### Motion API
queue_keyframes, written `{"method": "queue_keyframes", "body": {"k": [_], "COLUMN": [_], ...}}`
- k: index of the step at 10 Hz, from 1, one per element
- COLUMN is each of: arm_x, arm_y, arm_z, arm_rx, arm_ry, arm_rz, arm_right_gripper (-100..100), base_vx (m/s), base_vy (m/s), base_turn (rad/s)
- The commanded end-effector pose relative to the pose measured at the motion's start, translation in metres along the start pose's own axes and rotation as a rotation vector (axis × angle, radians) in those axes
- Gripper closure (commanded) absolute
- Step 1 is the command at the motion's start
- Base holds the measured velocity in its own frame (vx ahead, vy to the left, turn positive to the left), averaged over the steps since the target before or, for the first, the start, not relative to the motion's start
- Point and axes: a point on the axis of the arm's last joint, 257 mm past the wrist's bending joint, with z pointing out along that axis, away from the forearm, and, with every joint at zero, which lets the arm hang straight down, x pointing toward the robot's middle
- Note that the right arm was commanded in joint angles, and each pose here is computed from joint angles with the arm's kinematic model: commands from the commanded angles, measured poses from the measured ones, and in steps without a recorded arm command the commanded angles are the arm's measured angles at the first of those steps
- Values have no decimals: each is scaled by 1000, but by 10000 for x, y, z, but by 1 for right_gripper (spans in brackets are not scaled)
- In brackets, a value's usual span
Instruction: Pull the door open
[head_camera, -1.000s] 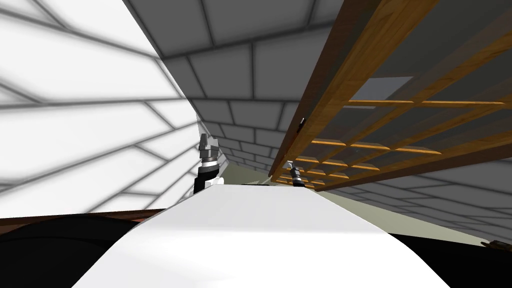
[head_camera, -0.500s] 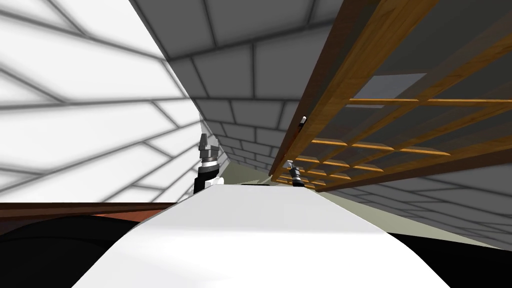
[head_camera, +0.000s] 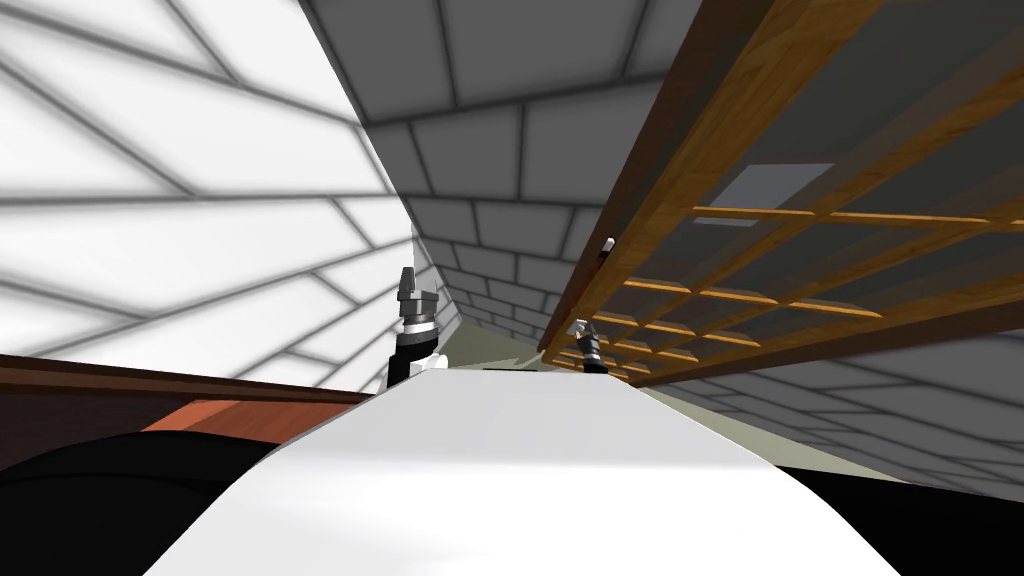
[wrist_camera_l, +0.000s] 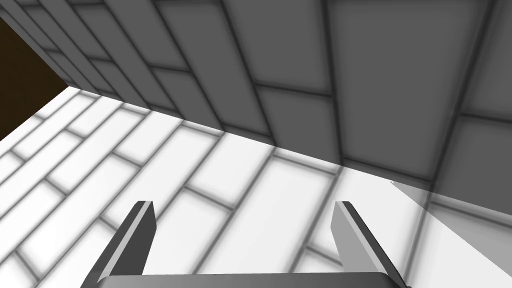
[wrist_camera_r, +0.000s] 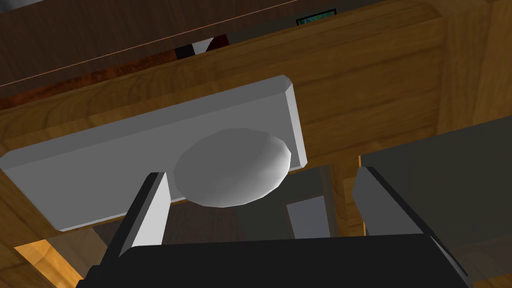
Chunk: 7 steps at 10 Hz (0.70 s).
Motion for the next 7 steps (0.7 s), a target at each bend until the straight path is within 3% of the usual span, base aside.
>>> {"method": "queue_keyframes", "body": {"k": [1, 7], "arm_x": [23, 79], "arm_y": [-15, -29], "arm_z": [13, 60], "arm_rx": [-2, -15], "arm_ry": [-8, -30], "arm_rz": [68, 272], "arm_right_gripper": [-100, -100], "base_vx": [-80, -59], "base_vy": [17, -13], "base_turn": [40, 36]}}
